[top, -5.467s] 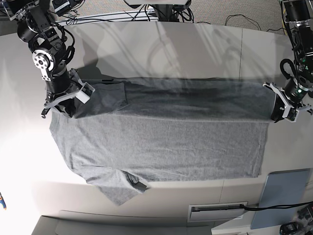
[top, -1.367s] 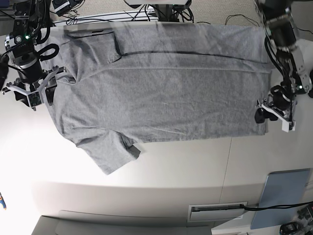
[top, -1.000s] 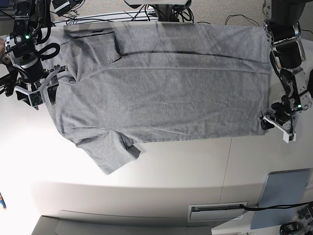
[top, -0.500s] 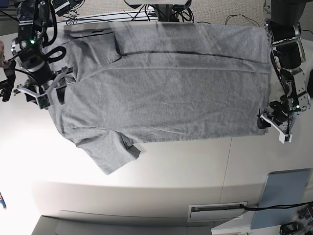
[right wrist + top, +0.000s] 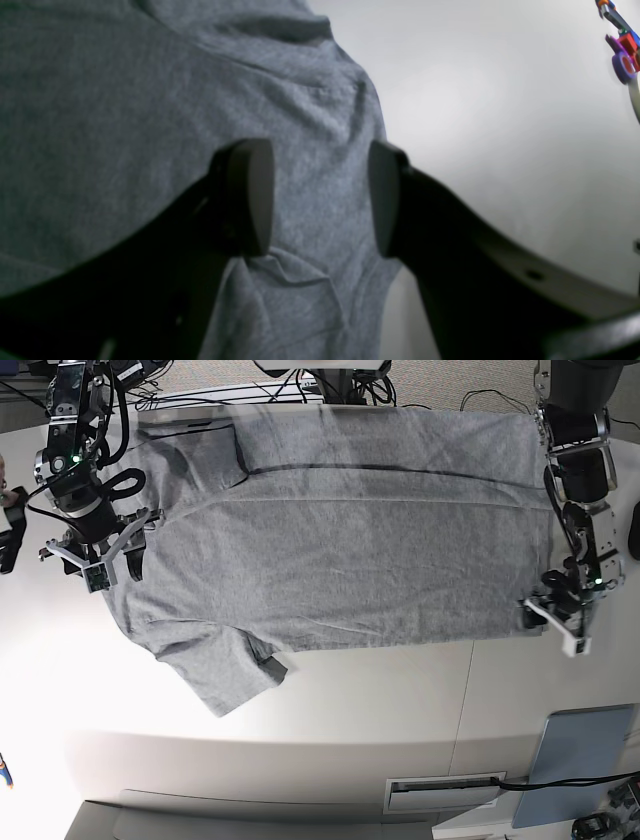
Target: Fold the T-shirt properly
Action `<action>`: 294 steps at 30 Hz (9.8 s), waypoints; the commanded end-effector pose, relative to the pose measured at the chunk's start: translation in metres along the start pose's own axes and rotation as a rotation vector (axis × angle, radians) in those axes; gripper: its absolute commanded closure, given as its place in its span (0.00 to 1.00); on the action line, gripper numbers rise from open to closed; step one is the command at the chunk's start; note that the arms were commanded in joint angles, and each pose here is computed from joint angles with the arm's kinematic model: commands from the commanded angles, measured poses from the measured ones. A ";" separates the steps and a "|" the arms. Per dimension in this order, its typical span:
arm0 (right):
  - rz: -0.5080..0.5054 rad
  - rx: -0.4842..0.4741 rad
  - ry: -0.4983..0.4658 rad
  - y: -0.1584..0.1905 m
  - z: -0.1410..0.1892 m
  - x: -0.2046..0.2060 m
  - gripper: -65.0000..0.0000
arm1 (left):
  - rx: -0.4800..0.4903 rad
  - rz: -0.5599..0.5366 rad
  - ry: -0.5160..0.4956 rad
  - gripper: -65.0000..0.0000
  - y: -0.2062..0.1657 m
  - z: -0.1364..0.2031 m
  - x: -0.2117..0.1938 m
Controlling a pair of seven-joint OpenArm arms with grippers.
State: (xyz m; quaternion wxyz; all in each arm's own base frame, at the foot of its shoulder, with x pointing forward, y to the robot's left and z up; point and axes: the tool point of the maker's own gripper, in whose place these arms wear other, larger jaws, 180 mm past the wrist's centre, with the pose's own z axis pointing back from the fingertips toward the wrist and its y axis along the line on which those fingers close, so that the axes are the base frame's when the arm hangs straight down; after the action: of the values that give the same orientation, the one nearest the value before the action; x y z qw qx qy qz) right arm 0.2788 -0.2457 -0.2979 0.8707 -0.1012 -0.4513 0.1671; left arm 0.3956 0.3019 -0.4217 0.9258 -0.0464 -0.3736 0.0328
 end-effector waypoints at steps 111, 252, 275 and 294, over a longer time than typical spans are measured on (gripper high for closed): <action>0.157 -0.247 0.192 -0.111 -0.025 0.004 1.00 | -0.118 -0.046 -0.245 1.00 -0.033 0.132 0.017; 0.223 0.343 0.186 0.110 0.088 -0.044 1.00 | -0.177 -0.065 -0.082 0.58 -0.043 0.173 -0.101; 0.273 0.609 0.262 0.149 0.115 -0.065 0.81 | -0.177 -0.062 -0.083 0.58 -0.044 0.173 -0.102; 0.327 0.490 0.178 0.127 0.089 -0.037 0.75 | -0.206 -0.087 -0.088 0.48 -0.049 0.174 -0.101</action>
State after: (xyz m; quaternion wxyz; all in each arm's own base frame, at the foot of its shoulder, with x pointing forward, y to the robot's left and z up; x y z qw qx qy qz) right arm 0.1574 -0.1425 -0.3228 0.8739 0.0265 -0.2832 0.3943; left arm 0.1972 0.2519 -0.3718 0.9076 -0.1249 -0.3989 -0.0385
